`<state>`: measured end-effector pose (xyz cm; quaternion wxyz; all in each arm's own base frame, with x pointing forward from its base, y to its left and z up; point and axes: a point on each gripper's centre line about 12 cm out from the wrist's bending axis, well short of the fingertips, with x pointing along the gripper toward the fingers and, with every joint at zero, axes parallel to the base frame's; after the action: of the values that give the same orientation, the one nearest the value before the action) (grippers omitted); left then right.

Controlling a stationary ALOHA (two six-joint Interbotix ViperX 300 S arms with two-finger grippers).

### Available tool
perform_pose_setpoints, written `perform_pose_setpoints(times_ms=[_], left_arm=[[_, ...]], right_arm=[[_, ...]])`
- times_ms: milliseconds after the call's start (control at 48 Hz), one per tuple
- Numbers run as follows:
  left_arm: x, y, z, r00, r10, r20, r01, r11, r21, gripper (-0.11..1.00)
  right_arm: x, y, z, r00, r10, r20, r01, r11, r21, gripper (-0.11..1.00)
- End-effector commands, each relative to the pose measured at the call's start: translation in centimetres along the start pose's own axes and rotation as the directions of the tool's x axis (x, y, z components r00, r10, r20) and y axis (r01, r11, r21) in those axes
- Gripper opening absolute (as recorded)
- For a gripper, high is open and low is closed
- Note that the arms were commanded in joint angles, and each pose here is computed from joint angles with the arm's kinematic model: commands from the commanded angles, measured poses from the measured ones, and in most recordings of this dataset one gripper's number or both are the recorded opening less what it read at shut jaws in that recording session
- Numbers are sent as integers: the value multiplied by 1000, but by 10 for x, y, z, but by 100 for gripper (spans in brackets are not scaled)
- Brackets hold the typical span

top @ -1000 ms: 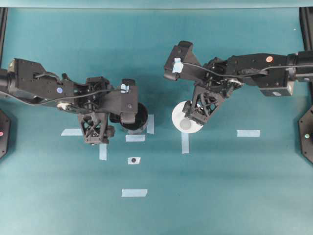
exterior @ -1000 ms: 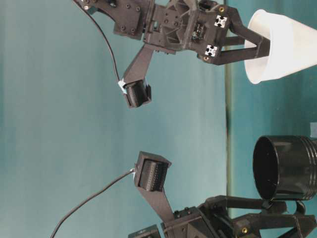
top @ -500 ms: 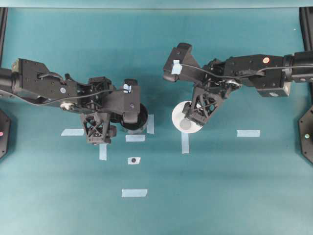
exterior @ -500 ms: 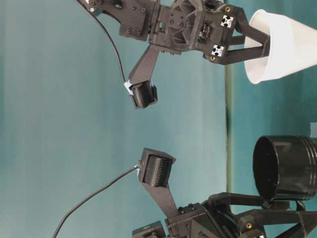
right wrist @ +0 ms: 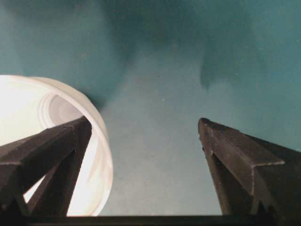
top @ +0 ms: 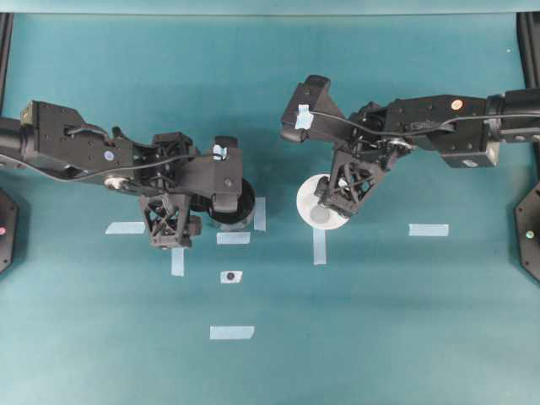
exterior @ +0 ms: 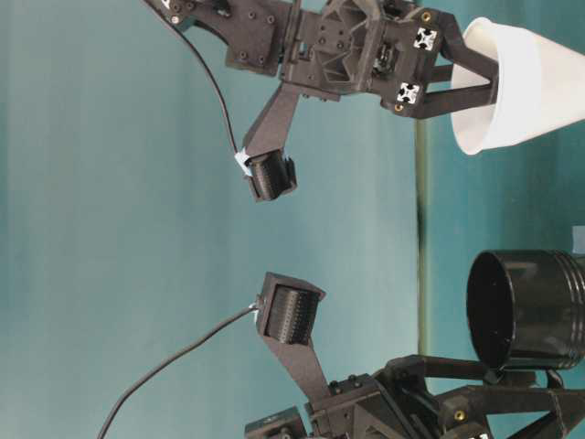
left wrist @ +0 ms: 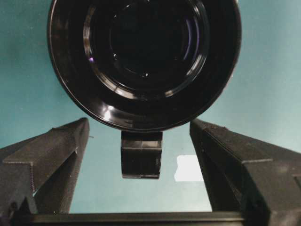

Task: Holding the cup holder with the left arm, the right arm places the cup into the cup holder.
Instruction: 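Lower left gripper onto holder handle and right gripper around cup rim, then close left gripper on holder handle and right gripper on cup rim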

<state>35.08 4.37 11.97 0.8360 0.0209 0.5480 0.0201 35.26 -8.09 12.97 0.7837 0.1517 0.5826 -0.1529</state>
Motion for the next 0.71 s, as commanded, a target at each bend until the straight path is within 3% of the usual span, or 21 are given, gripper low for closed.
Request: perform_pose_setpoints(times_ms=[0,146,271,333,500,583,688], left_arm=[[-7,2,10,999,7,38,-7,1000,-1,88],[-6,1,10,999,6,36,-6,1000,1,86],[-6,1,10,999,6,36,-6,1000,1,76],[-6,2,10,999,6,35,-6,1000,1,67],[-7,1,9,1000,4,21,-4,1000,5,27],[-8,1,9,1000,4,21,-4,1000,5,25],[-9,1,9,1000,4,23,-4,1000,10,25]], right_arm=[[-10,0,5,1000,6,30,-6,1000,9,96],[-8,0,4,1000,6,24,-6,1000,10,92],[-7,1,3,1000,6,16,-6,1000,14,81],[-7,1,3,1000,8,14,-9,1000,18,71],[-8,3,4,1000,13,16,-13,1000,15,43],[-9,6,4,1000,16,18,-17,1000,11,28],[-9,8,4,1000,22,17,-23,1000,11,24]])
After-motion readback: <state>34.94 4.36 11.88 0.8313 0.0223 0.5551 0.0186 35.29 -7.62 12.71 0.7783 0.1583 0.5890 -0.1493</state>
